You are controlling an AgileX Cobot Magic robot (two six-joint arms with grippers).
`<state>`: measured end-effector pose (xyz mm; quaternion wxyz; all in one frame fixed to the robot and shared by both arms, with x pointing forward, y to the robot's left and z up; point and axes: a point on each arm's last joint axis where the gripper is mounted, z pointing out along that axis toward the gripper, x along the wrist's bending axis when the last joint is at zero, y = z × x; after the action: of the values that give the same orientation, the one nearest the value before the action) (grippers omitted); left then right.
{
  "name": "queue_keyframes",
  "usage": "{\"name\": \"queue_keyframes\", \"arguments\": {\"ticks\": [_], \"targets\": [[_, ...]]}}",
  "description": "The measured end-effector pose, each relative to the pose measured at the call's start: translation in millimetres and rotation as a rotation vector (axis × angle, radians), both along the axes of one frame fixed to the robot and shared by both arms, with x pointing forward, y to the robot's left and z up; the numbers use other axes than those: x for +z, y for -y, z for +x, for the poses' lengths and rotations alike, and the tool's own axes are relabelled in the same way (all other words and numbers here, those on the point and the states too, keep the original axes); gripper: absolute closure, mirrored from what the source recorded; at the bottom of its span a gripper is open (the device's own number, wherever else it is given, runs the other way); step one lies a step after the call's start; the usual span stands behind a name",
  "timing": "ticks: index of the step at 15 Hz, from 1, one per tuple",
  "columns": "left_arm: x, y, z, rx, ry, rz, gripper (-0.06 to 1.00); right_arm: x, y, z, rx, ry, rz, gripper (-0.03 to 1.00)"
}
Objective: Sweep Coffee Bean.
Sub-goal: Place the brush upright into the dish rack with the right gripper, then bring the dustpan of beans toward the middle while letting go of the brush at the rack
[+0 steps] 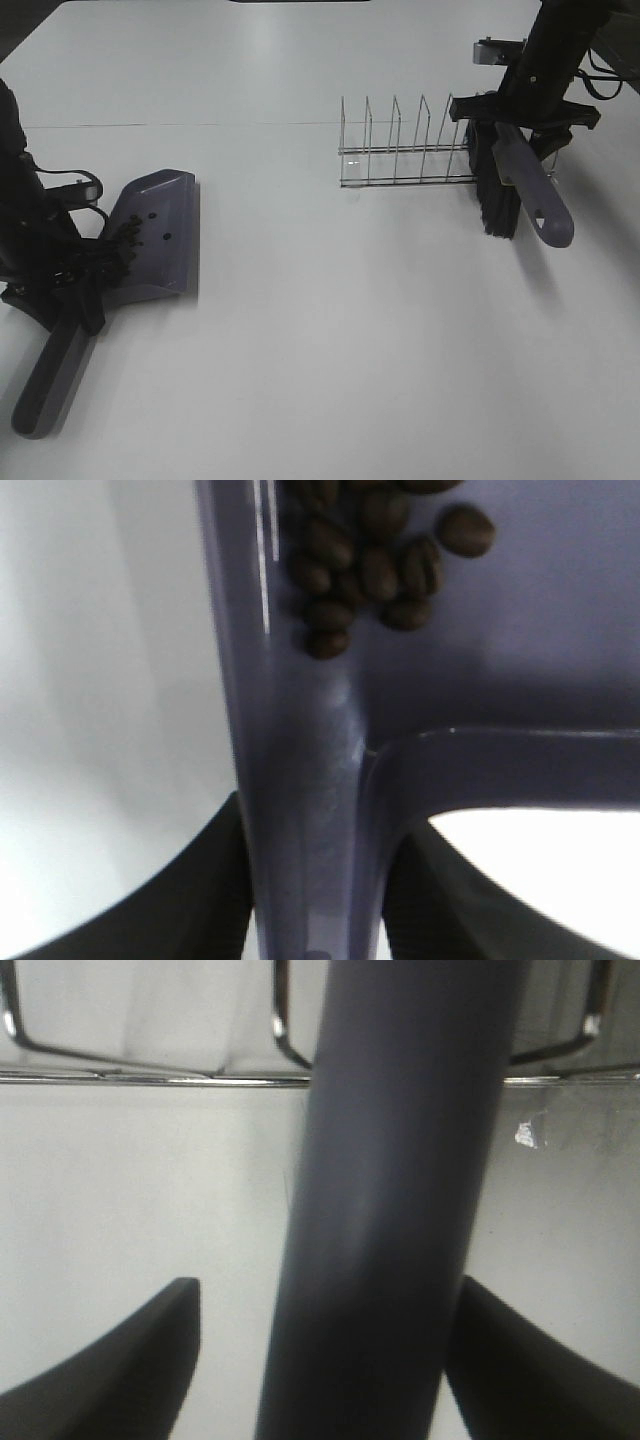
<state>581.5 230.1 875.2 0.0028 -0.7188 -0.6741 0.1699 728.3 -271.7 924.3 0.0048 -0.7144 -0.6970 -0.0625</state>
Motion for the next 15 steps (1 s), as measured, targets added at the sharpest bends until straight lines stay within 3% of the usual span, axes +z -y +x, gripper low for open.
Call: {"name": "queue_keyframes", "arguments": {"ticks": [2, 5, 10, 13, 15], "targets": [[0, 0, 0, 0.001, -0.001, -0.001, 0.61, 0, 0, 0, 0.002, -0.001, 0.003, 0.27], [0, 0, -1, 0.0, -0.01, -0.002, 0.61, 14, 0, -1, 0.004, 0.028, 0.003, 0.25], [-9, 4, 13, 0.043, -0.05, -0.005, 0.61, 121, 4, -25, 0.014, 0.247, -0.032, 0.25], [-14, 8, 26, 0.061, -0.083, -0.023, 0.61, 158, 6, -57, 0.029, 0.29, -0.035, 0.25], [-14, 9, 29, 0.066, -0.075, -0.029, 0.61, 168, 6, -76, 0.037, 0.285, -0.037, 0.25]]}}
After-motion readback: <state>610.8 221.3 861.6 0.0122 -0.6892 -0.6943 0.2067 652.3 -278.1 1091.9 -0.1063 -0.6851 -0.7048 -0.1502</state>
